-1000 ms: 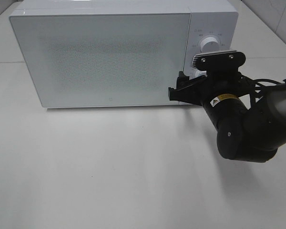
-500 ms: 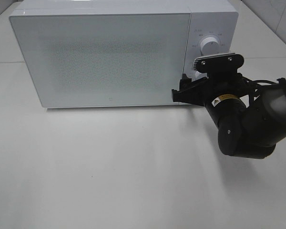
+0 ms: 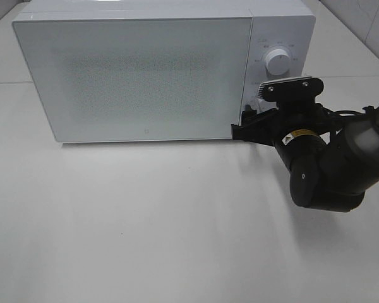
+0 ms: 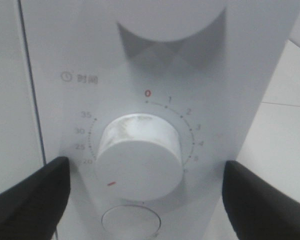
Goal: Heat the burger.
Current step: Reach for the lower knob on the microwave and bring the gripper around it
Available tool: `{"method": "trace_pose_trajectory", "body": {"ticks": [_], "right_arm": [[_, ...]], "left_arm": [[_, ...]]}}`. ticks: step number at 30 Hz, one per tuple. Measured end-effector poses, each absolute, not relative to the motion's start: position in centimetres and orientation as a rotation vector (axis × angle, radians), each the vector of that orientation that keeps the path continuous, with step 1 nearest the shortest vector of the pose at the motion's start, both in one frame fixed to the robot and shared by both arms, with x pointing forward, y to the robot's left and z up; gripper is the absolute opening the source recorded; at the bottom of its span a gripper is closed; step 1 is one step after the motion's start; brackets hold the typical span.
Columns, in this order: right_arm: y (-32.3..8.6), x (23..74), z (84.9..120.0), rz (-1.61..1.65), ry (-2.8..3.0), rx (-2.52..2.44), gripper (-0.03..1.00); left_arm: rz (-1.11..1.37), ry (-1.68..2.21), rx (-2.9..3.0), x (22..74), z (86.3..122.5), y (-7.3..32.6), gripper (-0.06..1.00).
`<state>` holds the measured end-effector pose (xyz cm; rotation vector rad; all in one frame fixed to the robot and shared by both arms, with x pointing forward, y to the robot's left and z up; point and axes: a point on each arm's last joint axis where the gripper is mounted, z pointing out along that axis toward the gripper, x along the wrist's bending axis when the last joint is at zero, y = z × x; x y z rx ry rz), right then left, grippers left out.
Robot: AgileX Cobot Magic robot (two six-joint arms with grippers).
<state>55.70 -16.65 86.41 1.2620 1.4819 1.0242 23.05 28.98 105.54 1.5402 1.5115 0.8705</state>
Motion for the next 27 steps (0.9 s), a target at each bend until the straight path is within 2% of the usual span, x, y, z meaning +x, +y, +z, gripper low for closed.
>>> {"method": "trace_pose_trajectory", "body": {"ticks": [20, 25, 26, 27], "right_arm": [[-16.5, 55.7, 87.6, 1.052, 1.471, 1.263, 0.73], [-16.6, 55.7, 87.6, 1.051, 1.467, 1.266, 0.65], [-16.6, 55.7, 87.7, 1.051, 1.466, 1.266, 0.62], [-16.5, 55.7, 87.7, 1.054, 1.47, 1.261, 0.54]], "left_arm": [[0.871, 1.511, 1.54, 23.1, 105.5, 29.0, 0.99], [0.871, 1.511, 1.54, 23.1, 105.5, 29.0, 0.99], [0.871, 1.511, 1.54, 23.1, 105.5, 29.0, 0.99], [0.871, 1.511, 1.54, 23.1, 105.5, 29.0, 0.99]]}}
